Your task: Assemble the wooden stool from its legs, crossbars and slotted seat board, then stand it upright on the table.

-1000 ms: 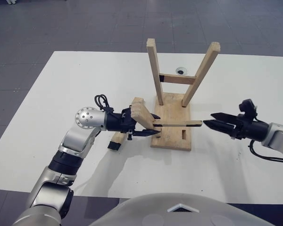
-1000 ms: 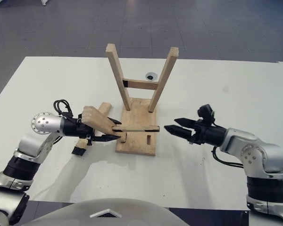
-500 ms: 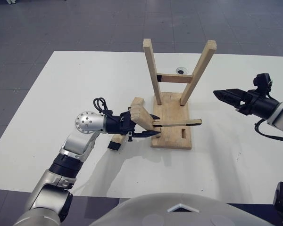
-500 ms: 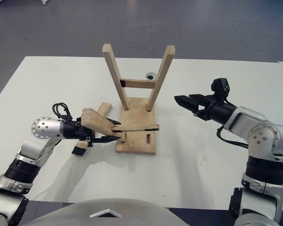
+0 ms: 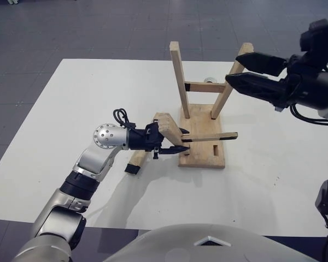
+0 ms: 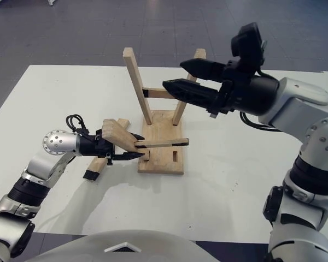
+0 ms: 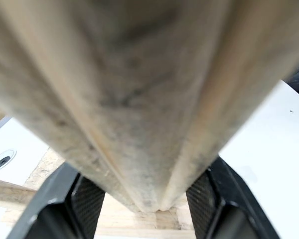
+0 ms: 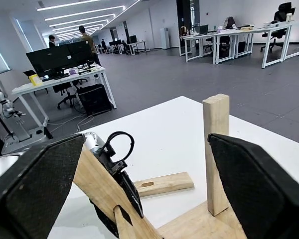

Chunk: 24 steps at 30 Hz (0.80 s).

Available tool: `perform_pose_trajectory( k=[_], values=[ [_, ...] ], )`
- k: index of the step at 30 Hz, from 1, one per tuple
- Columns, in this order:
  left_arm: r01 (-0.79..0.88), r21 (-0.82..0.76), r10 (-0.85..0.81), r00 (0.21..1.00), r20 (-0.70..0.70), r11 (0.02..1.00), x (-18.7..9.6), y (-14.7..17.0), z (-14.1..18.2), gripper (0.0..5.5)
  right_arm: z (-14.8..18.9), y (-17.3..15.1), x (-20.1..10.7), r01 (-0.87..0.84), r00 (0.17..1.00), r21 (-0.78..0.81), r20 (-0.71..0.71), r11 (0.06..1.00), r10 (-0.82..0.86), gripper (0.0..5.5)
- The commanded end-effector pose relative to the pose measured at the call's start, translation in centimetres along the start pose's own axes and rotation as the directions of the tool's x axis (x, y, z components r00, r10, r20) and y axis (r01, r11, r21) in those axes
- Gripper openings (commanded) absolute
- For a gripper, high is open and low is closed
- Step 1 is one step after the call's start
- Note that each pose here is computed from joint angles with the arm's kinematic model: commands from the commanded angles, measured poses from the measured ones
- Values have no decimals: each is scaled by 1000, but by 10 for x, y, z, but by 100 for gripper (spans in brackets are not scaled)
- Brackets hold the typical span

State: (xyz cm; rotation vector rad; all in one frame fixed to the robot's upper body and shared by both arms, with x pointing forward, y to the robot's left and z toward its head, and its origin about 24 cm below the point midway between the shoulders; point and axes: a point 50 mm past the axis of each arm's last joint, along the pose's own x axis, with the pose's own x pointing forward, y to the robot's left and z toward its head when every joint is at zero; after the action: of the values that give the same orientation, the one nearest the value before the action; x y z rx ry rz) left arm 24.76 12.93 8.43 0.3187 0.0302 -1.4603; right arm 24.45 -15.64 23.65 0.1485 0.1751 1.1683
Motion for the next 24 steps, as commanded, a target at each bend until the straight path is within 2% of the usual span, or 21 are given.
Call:
perform_pose_trajectory(
  k=[1,7,8,18,21,23,24],
  values=[
    [-112,-235,26,940,-340,966,-4,-18,-66,206,-16,5,34,-37,997,-55,-71,998,33,455],
    [-98,-234,13,941,-339,967,-1,-13,-62,206,-17,5,47,-47,998,-92,-49,995,42,455],
    [-94,-248,5,941,-338,964,-1,-13,-62,241,-16,5,48,-48,998,-96,-44,994,44,455],
    [-110,-231,21,934,-357,967,-4,-6,-60,397,8,4,60,-24,999,-158,25,987,29,455],
    [-129,-223,43,935,-352,966,-2,-2,-59,438,18,1,65,4,997,-146,73,989,7,455],
    [-142,-223,57,936,-348,964,0,-1,-58,441,23,3,71,-15,996,-144,87,989,28,455],
    [-157,-224,72,936,-344,962,1,-1,-57,444,23,6,75,-36,996,-140,81,990,48,437]
  ],
)
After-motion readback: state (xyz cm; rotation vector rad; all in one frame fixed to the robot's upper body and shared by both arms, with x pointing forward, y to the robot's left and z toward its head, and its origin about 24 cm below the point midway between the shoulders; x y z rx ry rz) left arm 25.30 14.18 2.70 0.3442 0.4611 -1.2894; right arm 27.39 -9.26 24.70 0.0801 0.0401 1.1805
